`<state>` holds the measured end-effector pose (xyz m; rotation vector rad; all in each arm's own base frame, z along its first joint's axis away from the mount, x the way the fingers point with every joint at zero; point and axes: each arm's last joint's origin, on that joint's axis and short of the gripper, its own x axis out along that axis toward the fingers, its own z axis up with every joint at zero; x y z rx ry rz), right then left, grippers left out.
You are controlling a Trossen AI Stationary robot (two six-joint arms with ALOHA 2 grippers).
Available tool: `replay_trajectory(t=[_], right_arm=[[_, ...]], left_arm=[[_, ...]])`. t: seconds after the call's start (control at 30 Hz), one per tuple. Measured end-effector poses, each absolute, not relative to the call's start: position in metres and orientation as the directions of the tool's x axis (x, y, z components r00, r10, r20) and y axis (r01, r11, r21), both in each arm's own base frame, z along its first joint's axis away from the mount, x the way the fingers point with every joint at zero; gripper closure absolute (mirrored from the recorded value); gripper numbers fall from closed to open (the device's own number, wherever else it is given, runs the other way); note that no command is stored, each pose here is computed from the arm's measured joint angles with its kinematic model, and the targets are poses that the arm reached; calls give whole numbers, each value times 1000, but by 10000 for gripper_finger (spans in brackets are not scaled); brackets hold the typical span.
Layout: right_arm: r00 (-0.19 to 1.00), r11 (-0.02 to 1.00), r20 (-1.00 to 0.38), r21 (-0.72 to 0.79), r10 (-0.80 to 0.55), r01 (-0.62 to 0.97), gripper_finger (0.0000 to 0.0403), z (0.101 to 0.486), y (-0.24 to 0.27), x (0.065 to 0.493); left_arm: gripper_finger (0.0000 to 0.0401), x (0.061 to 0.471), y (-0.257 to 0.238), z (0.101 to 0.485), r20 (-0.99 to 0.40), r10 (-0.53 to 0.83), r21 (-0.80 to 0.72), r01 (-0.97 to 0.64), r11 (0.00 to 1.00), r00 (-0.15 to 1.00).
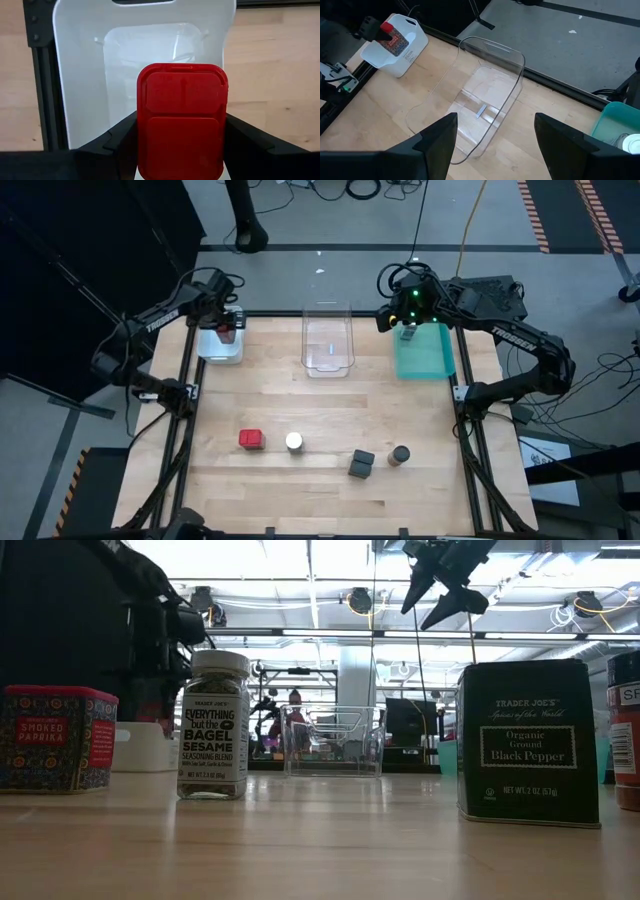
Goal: Sort spices by type
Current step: Put the top red seasoning can into the white bin
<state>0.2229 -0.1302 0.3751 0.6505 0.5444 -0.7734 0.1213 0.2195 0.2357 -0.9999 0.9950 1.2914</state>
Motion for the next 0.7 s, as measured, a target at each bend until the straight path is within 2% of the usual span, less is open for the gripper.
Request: replay_trajectory(t=[0.7], right_arm=[[597, 547, -657, 319, -460, 774, 156, 375, -130, 223]], left_arm=[[179, 124, 225, 213, -954, 299, -8, -999, 38, 19]])
